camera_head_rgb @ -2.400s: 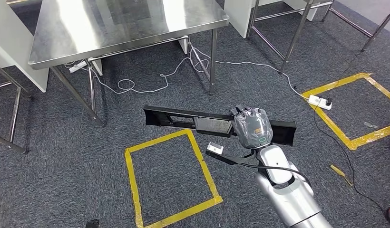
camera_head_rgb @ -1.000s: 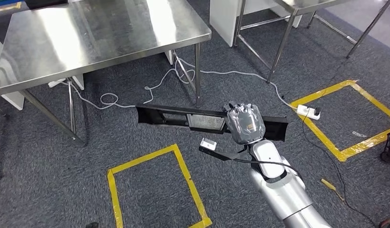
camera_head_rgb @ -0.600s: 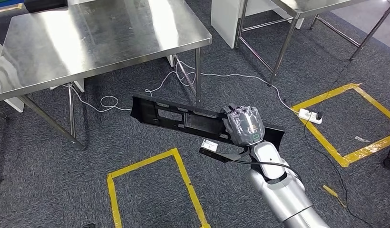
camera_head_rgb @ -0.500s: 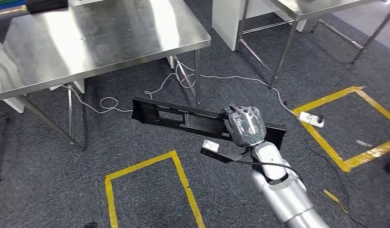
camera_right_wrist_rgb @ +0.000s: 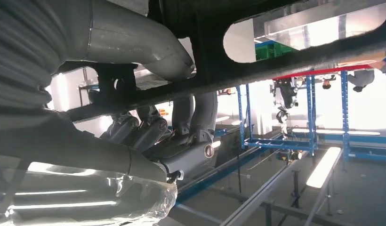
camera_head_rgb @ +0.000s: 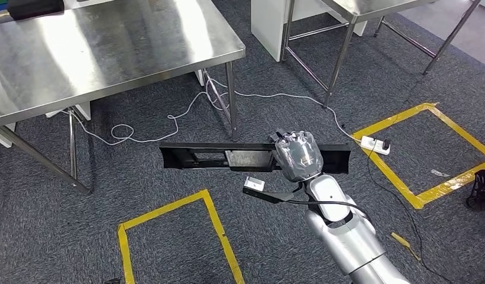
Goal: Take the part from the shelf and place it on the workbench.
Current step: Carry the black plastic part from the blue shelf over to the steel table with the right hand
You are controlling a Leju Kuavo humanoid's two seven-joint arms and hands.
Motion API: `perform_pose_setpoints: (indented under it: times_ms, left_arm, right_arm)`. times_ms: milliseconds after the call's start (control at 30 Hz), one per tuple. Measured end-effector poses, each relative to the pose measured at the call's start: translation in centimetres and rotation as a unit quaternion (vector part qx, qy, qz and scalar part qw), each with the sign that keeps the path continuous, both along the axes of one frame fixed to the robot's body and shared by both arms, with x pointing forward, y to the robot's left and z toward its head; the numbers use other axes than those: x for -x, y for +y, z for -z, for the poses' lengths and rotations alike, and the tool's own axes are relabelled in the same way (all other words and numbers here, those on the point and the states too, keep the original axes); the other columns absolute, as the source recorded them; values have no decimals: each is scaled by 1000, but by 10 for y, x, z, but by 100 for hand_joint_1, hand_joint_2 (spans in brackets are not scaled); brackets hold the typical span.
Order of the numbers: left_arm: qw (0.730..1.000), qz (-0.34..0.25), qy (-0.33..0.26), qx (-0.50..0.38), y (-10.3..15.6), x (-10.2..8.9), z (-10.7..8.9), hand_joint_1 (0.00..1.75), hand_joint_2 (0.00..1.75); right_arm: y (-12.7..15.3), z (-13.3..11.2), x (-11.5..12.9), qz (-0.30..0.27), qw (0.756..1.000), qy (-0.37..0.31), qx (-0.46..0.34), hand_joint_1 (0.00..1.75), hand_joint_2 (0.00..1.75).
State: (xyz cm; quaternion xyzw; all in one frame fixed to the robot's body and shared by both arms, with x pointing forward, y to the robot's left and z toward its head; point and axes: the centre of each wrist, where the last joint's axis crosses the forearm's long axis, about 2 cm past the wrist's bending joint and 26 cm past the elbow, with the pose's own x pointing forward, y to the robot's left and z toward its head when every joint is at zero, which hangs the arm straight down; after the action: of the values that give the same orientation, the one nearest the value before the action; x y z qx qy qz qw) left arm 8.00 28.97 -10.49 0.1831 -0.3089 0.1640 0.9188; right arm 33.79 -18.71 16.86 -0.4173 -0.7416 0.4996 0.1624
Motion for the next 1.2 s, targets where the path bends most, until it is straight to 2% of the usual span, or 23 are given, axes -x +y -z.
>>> perform_pose_setpoints:
  times_ms: [1200]
  left_arm:
    - [1000,-3,6,6,-6,0,0,0,175]
  right_arm:
    - [1,-1,1,8,1000,3,12,175,175]
